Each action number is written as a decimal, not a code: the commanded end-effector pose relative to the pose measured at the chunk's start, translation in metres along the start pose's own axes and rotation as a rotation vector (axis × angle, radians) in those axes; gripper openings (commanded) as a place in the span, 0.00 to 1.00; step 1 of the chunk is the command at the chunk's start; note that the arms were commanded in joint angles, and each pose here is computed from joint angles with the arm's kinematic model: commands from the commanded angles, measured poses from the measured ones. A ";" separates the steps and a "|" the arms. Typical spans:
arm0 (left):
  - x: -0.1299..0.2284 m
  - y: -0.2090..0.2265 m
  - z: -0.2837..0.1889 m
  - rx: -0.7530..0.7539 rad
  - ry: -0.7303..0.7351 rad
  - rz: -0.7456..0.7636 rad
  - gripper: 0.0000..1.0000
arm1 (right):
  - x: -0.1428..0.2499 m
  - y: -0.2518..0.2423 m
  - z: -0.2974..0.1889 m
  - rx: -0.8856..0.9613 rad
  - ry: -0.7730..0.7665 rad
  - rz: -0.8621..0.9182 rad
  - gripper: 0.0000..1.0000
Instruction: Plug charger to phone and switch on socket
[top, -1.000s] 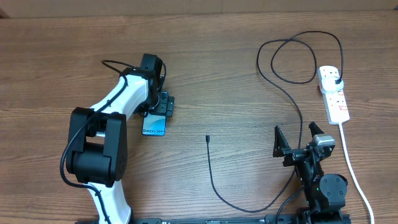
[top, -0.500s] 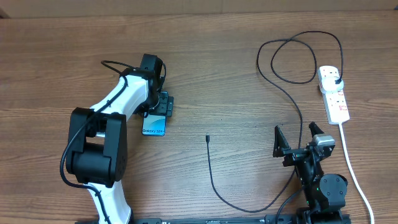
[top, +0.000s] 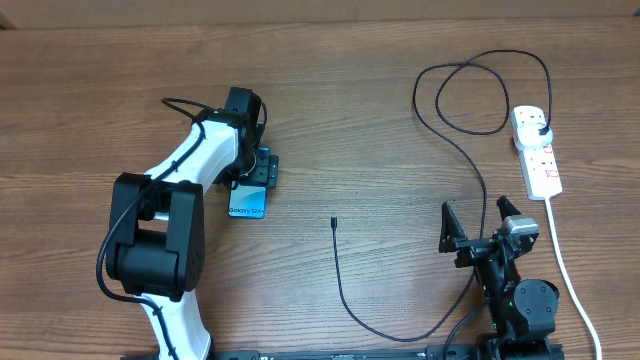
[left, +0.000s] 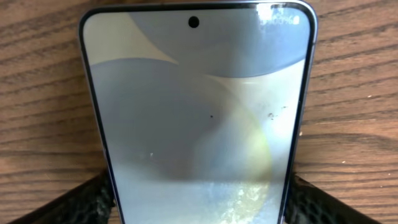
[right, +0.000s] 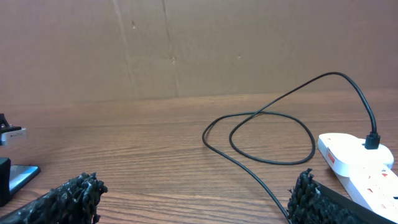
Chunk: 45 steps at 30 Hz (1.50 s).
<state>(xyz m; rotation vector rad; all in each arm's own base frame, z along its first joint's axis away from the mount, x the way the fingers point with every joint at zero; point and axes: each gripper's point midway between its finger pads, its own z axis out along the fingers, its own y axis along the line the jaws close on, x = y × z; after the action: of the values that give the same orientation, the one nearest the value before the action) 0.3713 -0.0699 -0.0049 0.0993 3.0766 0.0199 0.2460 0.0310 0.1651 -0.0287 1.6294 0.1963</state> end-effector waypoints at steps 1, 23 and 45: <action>0.047 0.004 0.045 -0.020 0.182 -0.004 0.84 | 0.004 0.001 0.001 -0.006 0.008 -0.004 1.00; 0.037 0.003 0.037 -0.016 0.134 -0.049 0.83 | 0.004 0.001 0.001 -0.005 0.008 -0.004 1.00; 0.040 0.002 0.037 -0.007 0.147 -0.046 0.84 | -0.065 0.023 -0.017 -0.097 -0.060 0.058 1.00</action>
<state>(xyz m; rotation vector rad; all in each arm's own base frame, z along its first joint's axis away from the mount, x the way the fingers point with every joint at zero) 0.3715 -0.0696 -0.0037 0.0630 3.0669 0.0194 0.2387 0.0516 0.1691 -0.0799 1.6778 0.3359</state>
